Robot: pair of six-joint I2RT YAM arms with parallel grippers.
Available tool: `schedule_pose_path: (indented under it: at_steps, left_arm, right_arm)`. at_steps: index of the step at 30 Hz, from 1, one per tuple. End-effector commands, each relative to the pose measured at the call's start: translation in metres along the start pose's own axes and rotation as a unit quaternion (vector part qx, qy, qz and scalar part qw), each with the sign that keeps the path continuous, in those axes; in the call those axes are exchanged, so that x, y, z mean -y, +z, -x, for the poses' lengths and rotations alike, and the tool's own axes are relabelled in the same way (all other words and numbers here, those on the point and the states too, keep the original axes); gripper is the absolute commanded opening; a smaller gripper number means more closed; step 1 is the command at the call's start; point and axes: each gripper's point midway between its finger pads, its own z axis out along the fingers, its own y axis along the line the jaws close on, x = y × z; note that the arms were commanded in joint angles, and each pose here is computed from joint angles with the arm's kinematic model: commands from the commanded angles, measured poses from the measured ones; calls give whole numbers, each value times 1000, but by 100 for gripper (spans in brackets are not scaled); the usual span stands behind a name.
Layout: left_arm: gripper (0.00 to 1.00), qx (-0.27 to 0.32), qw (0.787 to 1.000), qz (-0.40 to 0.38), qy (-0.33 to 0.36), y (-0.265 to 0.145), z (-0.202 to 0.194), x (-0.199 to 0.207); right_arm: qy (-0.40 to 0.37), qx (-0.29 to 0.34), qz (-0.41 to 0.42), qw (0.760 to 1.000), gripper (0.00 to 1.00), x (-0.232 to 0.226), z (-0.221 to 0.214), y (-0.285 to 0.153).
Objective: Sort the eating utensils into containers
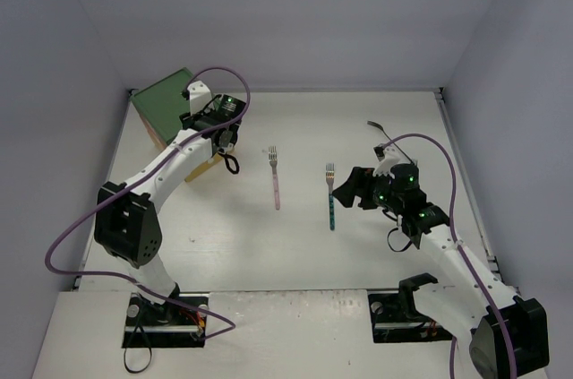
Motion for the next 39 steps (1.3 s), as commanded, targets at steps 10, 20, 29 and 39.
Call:
schedule_pose_path:
  at_steps: [10, 20, 29, 39]
  left_arm:
    - [40, 24, 998, -2, -62, -5, 27, 5]
    - [40, 24, 996, 0, -81, -2, 30, 3]
    - [39, 27, 996, -2, -86, -2, 35, 6]
    - [28, 25, 996, -7, -88, -2, 37, 11]
  right_arm:
    - [-21, 34, 24, 999, 75, -9, 17, -2]
    - [-19, 33, 25, 999, 75, -9, 16, -1]
    - [-19, 32, 26, 999, 75, -9, 16, -1]
    - [-19, 32, 26, 999, 75, -9, 15, 0]
